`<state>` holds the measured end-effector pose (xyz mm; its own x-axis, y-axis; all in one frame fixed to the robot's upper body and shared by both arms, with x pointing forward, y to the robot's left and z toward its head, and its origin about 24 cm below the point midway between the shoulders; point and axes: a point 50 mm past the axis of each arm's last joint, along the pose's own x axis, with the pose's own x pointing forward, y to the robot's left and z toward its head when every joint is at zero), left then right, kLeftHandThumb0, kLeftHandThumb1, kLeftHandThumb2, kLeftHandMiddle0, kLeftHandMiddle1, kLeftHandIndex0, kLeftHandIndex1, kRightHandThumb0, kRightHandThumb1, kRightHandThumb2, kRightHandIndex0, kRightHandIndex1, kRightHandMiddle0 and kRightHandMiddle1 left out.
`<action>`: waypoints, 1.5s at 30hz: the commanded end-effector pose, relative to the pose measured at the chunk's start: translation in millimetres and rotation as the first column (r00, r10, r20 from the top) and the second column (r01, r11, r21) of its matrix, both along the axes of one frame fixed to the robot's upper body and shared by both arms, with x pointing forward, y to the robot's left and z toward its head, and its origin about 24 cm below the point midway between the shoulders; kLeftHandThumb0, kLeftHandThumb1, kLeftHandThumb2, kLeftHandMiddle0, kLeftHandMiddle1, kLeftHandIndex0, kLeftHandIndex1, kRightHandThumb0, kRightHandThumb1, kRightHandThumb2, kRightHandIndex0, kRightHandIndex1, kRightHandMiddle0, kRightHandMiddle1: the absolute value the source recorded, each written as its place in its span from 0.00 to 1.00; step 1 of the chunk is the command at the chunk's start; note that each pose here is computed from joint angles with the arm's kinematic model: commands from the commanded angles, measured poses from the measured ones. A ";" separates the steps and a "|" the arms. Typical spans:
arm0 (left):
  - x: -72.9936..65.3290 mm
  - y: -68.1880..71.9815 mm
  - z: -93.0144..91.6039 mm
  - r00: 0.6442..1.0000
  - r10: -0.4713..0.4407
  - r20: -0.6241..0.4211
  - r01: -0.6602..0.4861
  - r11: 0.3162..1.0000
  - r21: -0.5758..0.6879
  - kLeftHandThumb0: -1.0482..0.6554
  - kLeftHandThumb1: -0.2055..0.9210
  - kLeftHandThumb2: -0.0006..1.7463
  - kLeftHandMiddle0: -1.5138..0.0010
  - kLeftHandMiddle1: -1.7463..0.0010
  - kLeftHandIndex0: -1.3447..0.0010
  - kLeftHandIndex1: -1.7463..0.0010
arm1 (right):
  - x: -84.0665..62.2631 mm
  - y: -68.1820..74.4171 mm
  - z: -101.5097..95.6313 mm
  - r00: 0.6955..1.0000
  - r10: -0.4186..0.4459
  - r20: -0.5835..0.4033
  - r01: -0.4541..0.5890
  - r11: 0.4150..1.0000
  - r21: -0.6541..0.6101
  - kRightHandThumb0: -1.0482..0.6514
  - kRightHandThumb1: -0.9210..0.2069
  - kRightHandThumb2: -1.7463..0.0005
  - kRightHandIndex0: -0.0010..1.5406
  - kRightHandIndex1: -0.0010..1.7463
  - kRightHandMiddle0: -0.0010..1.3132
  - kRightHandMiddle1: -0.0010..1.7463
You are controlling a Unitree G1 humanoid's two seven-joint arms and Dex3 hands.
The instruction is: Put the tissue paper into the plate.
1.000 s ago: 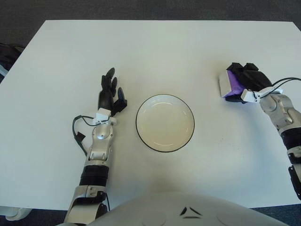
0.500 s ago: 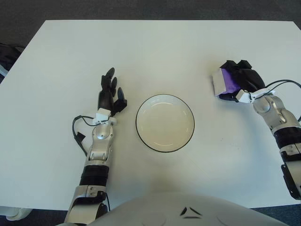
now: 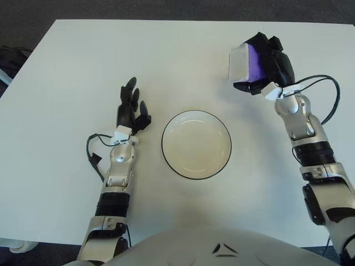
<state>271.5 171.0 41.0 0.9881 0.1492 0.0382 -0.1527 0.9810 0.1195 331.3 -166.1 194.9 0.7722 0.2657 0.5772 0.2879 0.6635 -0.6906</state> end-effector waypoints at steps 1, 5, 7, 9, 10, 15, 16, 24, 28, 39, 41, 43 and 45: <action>-13.3 2.8 -24.9 0.992 0.018 -0.127 -0.019 1.000 -0.002 0.21 1.00 0.51 0.77 1.00 1.00 0.69 | -1.9 -1.7 8.1 0.999 -0.010 0.035 0.007 0.996 0.091 0.35 0.51 0.27 0.81 1.00 0.44 1.00; -14.3 3.1 -25.1 0.992 0.021 -0.127 -0.021 1.000 -0.003 0.21 1.00 0.51 0.77 1.00 1.00 0.69 | -3.4 6.2 17.0 0.997 0.027 0.066 -0.037 0.988 0.148 0.35 0.51 0.27 0.80 1.00 0.45 1.00; -15.0 3.2 -25.2 0.992 0.022 -0.128 -0.023 1.000 -0.004 0.21 1.00 0.51 0.77 1.00 1.00 0.69 | -4.8 11.2 22.8 0.995 0.056 0.079 -0.069 0.982 0.178 0.35 0.51 0.27 0.80 1.00 0.45 1.00; -15.8 3.2 -25.3 0.991 0.023 -0.129 -0.024 1.000 -0.004 0.21 1.00 0.51 0.77 1.00 1.00 0.69 | -6.6 15.6 27.8 0.993 0.082 0.087 -0.098 0.975 0.201 0.35 0.51 0.27 0.79 1.00 0.44 1.00; -16.1 3.2 -25.3 0.991 0.023 -0.129 -0.024 1.000 -0.004 0.21 1.00 0.51 0.77 1.00 1.00 0.69 | -7.5 16.9 29.4 0.992 0.091 0.090 -0.108 0.972 0.207 0.35 0.51 0.27 0.79 1.00 0.44 1.00; -18.0 3.8 -26.1 0.991 0.026 -0.134 -0.027 1.000 -0.005 0.21 1.00 0.51 0.77 1.00 1.00 0.69 | -18.8 30.6 40.9 0.978 0.181 0.104 -0.202 0.945 0.256 0.35 0.50 0.28 0.79 1.00 0.43 1.00; -18.2 3.8 -26.2 0.991 0.027 -0.134 -0.027 1.000 -0.005 0.21 1.00 0.51 0.77 1.00 1.00 0.69 | -20.2 31.7 41.7 0.976 0.190 0.103 -0.211 0.942 0.261 0.35 0.50 0.28 0.79 1.00 0.43 1.00; -19.8 3.8 -26.6 0.990 0.027 -0.136 -0.027 1.000 -0.003 0.22 1.00 0.51 0.77 1.00 1.00 0.69 | -37.0 56.6 45.8 0.940 0.319 0.120 -0.341 0.894 0.291 0.35 0.48 0.29 0.78 1.00 0.42 1.00; -19.8 3.4 -26.5 0.990 0.023 -0.138 -0.023 1.000 0.000 0.21 1.00 0.52 0.78 1.00 1.00 0.71 | -40.4 60.2 47.4 0.926 0.356 0.123 -0.377 0.876 0.301 0.35 0.49 0.29 0.76 1.00 0.43 1.00; -21.5 2.6 -26.4 0.989 0.021 -0.149 -0.020 1.000 0.008 0.21 1.00 0.52 0.78 1.00 1.00 0.71 | -57.0 82.6 41.3 0.896 0.339 0.288 -0.415 0.869 0.269 0.34 0.56 0.23 0.74 1.00 0.48 1.00; -21.5 2.3 -26.9 0.989 0.021 -0.149 -0.020 1.000 0.007 0.21 1.00 0.52 0.78 1.00 1.00 0.71 | -60.7 86.2 38.5 0.888 0.349 0.300 -0.431 0.860 0.274 0.33 0.57 0.22 0.74 1.00 0.49 1.00; -21.9 2.0 -27.7 0.989 0.019 -0.147 -0.018 1.000 0.007 0.21 1.00 0.52 0.78 1.00 1.00 0.71 | -63.0 87.9 36.8 0.882 0.365 0.298 -0.446 0.849 0.282 0.33 0.58 0.22 0.74 1.00 0.49 1.00; -21.4 2.5 -31.0 0.988 0.020 -0.151 -0.019 1.000 0.004 0.22 1.00 0.51 0.78 1.00 1.00 0.70 | -65.8 89.3 35.0 0.873 0.395 0.285 -0.471 0.833 0.289 0.33 0.58 0.21 0.74 1.00 0.49 1.00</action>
<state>262.9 169.9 38.9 0.9886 0.1489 0.0207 -0.1503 0.9805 0.1264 272.6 -78.7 231.6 0.4962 0.2949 0.8166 0.0584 0.9271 -0.3703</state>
